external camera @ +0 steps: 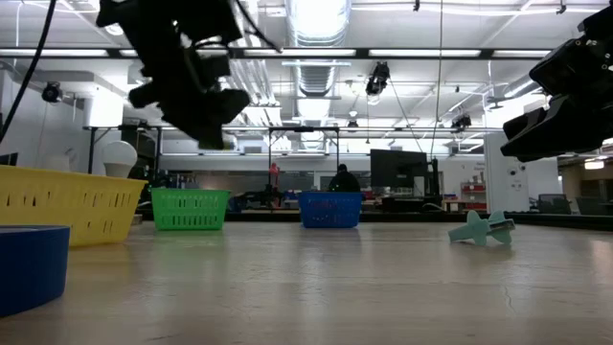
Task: Pick and place Stapler, Stapler remover, tape
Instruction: Put the green staple wire box into the green bin, then put the blue tape into the blue bin
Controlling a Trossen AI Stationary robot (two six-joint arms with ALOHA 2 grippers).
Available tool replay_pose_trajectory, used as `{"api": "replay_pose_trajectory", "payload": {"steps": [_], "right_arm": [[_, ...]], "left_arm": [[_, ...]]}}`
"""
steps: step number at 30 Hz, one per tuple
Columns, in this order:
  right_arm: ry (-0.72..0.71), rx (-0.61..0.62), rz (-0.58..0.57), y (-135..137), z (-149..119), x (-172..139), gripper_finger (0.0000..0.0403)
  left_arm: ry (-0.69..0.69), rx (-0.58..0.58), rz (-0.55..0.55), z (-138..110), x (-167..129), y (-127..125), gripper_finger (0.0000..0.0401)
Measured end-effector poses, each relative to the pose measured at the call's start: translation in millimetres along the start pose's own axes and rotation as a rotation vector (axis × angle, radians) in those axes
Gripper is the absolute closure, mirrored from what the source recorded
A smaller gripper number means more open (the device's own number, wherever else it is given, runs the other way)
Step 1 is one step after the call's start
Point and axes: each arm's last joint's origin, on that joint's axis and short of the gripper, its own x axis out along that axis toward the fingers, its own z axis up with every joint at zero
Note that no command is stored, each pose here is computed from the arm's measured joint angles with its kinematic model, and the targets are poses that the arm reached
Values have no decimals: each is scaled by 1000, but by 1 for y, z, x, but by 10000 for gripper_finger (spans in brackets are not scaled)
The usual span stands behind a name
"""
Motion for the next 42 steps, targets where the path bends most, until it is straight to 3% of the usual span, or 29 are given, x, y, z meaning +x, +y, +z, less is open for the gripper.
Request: {"api": "replay_pose_trajectory", "payload": {"steps": [10, 16, 25, 31, 36, 42], "right_arm": [[0, -5, 0, 0, 0, 0, 394], [0, -3, 0, 0, 0, 0, 394], [0, -2, 0, 0, 0, 0, 394], [0, -1, 0, 0, 0, 0, 394], [0, -1, -1, 0, 0, 0, 394], [0, -1, -1, 0, 0, 0, 394]], "left_arm": [[177, -100, 66, -21, 34, 26, 270], [189, -126, 55, -22, 38, 27, 260], [235, -71, -32, -18, 30, 19, 176], [283, 29, -219, -9, 6, 1, 146], [203, 235, -444, -7, -40, -26, 151], [233, 396, -724, -30, -87, -44, 152]]}}
